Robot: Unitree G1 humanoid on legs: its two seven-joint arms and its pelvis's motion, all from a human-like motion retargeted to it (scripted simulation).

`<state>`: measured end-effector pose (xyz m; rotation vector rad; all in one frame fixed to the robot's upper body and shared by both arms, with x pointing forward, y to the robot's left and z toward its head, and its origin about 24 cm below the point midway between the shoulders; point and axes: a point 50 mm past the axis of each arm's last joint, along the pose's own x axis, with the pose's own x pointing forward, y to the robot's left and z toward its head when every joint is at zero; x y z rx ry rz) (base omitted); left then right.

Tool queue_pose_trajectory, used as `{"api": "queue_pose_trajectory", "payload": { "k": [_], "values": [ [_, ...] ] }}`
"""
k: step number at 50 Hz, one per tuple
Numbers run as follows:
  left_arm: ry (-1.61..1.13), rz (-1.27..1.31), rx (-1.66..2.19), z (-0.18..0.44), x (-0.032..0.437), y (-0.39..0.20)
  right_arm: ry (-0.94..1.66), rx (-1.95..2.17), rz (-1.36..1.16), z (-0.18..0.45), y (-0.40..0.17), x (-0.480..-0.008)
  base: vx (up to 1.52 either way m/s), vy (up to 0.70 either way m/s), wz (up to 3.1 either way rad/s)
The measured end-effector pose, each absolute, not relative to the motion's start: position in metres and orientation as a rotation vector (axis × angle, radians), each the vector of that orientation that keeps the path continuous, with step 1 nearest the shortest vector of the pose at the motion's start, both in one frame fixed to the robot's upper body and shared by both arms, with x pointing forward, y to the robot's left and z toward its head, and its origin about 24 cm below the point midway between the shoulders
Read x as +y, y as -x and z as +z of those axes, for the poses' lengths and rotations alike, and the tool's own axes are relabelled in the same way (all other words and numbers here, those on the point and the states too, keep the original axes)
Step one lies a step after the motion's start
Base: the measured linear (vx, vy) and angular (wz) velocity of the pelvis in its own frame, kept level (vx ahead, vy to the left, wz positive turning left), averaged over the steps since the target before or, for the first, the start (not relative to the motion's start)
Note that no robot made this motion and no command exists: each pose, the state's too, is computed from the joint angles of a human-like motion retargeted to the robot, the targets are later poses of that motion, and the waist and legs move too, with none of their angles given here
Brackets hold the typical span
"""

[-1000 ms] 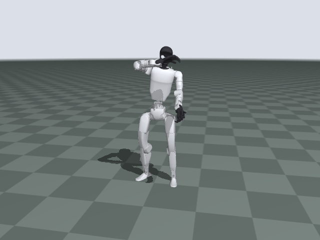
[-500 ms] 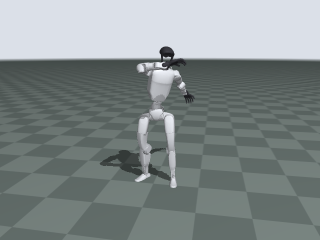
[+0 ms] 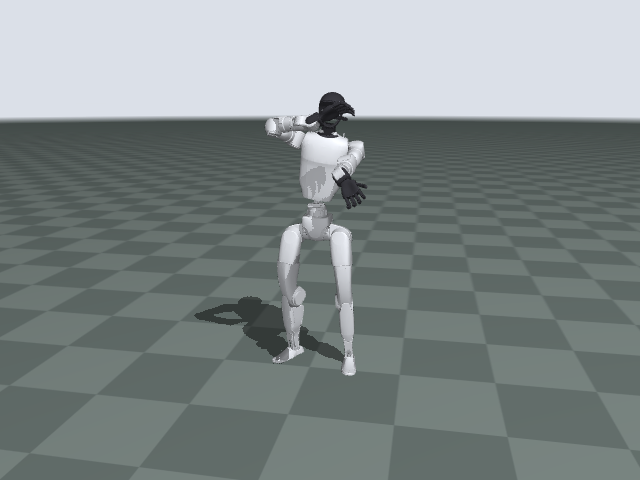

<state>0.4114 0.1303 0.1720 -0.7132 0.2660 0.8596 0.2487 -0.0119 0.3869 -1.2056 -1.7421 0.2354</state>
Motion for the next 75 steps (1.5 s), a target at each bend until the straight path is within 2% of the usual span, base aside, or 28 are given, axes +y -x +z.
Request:
{"api": "queue_pose_trajectory", "payload": {
  "k": [5, 10, 15, 21, 25, 28, 32, 36, 40, 45, 49, 53, 57, 60, 64, 67, 70, 75],
  "values": [
    [0.744, 0.711, 0.125, 0.259, 0.100, -0.417, 1.201, -1.751, 0.188, 0.398, -0.246, -0.013, 0.01, 0.02, -0.11],
    [0.697, 0.576, 0.052, 0.273, 0.082, -0.417, 1.206, -1.744, 0.153, 0.406, -0.246, -0.018, 0.00, 0.00, 0.00],
    [0.683, 0.454, 0.074, 0.219, 0.079, -0.421, 1.271, -1.741, 0.145, 0.411, -0.247, -0.025, 0.00, 0.00, 0.08],
    [0.792, 0.240, 0.184, 0.075, 0.113, -0.390, 1.325, -1.722, 0.231, 0.404, -0.246, -0.026, -0.01, 0.00, 0.29],
    [0.795, 0.288, 0.377, -0.038, 0.159, -0.312, 1.336, -1.734, 0.293, 0.398, -0.242, -0.026, 0.00, 0.00, 0.30],
    [0.720, 0.473, 0.591, -0.108, 0.207, -0.222, 1.349, -1.746, 0.321, 0.394, -0.239, -0.028, 0.01, 0.00, 0.27],
    [0.572, 0.809, 0.846, -0.147, 0.283, -0.081, 1.384, -1.741, 0.345, 0.389, -0.240, -0.035, 0.02, 0.00, 0.24],
    [0.416, 1.122, 0.973, -0.123, 0.348, 0.045, 1.445, -1.701, 0.336, 0.387, -0.248, -0.046, 0.02, 0.00, 0.21],
    [0.218, 1.357, 1.043, -0.070, 0.389, 0.136, 1.489, -1.651, 0.310, 0.387, -0.257, -0.057, 0.00, 0.00, 0.05],
    [0.070, 1.632, 1.061, -0.015, 0.408, 0.200, 1.497, -1.626, 0.286, 0.388, -0.263, -0.062, 0.00, 0.00, 0.00],
    [0.074, 1.801, 1.006, -0.005, 0.407, 0.214, 1.468, -1.650, 0.280, 0.390, -0.262, -0.056, -0.01, 0.01, -0.18],
    [0.175, 1.918, 0.918, -0.026, 0.400, 0.195, 1.412, -1.703, 0.280, 0.393, -0.257, -0.044, -0.02, 0.00, -0.41],
    [0.309, 1.988, 0.858, -0.067, 0.390, 0.134, 1.328, -1.762, 0.281, 0.395, -0.250, -0.029, -0.04, 0.00, -0.44],
    [0.411, 1.967, 0.827, -0.095, 0.379, 0.050, 1.262, -1.783, 0.281, 0.392, -0.248, -0.019, -0.05, 0.01, -0.29],
    [0.596, 1.746, 0.728, -0.099, 0.342, -0.123, 1.235, -1.743, 0.261, 0.386, -0.256, -0.013, -0.06, 0.01, -0.03],
    [0.729, 1.463, 0.578, -0.052, 0.292, -0.253, 1.245, -1.692, 0.264, 0.376, -0.265, -0.011, -0.06, 0.02, 0.18],
    [0.815, 1.168, 0.385, 0.038, 0.230, -0.353, 1.286, -1.679, 0.258, 0.375, -0.268, -0.012, -0.05, 0.02, 0.26],
    [0.832, 0.874, 0.203, 0.171, 0.150, -0.412, 1.288, -1.684, 0.229, 0.379, -0.266, -0.013, -0.02, 0.02, 0.13]
  ]
}}
